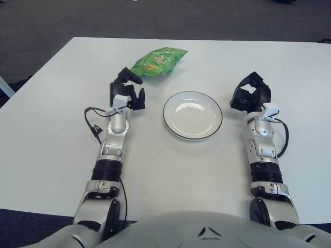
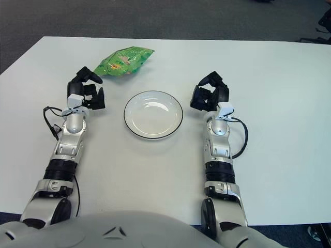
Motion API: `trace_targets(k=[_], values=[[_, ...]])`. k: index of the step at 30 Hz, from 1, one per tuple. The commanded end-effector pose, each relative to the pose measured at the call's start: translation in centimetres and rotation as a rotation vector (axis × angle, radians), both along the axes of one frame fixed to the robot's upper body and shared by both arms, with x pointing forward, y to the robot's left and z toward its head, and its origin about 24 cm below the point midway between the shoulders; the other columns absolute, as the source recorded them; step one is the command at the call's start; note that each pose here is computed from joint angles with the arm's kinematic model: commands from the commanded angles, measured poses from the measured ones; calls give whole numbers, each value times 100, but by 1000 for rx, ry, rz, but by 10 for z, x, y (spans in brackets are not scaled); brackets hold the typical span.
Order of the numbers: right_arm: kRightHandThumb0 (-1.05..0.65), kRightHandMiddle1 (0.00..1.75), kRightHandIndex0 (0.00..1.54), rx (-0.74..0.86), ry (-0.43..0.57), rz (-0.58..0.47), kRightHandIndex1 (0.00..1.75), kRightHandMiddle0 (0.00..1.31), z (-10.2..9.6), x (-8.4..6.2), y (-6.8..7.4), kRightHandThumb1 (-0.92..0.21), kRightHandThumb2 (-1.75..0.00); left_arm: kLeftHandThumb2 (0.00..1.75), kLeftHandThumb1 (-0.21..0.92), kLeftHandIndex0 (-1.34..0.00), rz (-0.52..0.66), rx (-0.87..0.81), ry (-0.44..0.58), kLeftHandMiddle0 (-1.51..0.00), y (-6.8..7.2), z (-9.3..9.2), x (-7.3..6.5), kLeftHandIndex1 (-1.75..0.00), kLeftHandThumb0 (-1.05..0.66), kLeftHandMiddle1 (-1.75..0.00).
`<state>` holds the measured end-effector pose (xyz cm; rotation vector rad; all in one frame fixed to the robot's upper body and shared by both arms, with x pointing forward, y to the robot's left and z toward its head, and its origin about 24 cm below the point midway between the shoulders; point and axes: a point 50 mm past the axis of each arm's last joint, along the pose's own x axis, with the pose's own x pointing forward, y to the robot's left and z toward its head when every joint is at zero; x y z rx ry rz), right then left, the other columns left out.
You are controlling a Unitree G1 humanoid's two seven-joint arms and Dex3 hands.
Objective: Put the snack into the plate.
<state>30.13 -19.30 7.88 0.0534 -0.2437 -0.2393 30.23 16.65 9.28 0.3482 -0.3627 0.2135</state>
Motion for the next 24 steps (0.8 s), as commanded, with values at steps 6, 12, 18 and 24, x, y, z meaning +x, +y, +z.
trace_targets(k=[6, 12, 18, 24], values=[[-52, 175, 132, 34, 185, -23, 175, 70, -49, -24, -5, -21, -144, 136, 28, -64, 33, 190, -60, -129, 2, 9, 3, -175, -49, -175], [-52, 175, 132, 39, 188, -24, 175, 70, -49, -24, -5, -21, -145, 136, 28, -64, 37, 269, -105, -129, 3, 19, 7, -175, -49, -175], [-53, 175, 132, 36, 183, -16, 175, 70, -49, -24, -4, -21, -145, 137, 28, -65, 36, 360, -148, -129, 7, 31, 13, -175, -49, -175], [-53, 175, 132, 33, 177, -5, 175, 71, -49, -25, -5, -21, -145, 136, 28, -64, 48, 434, -201, -127, 10, 42, 16, -175, -49, -175]])
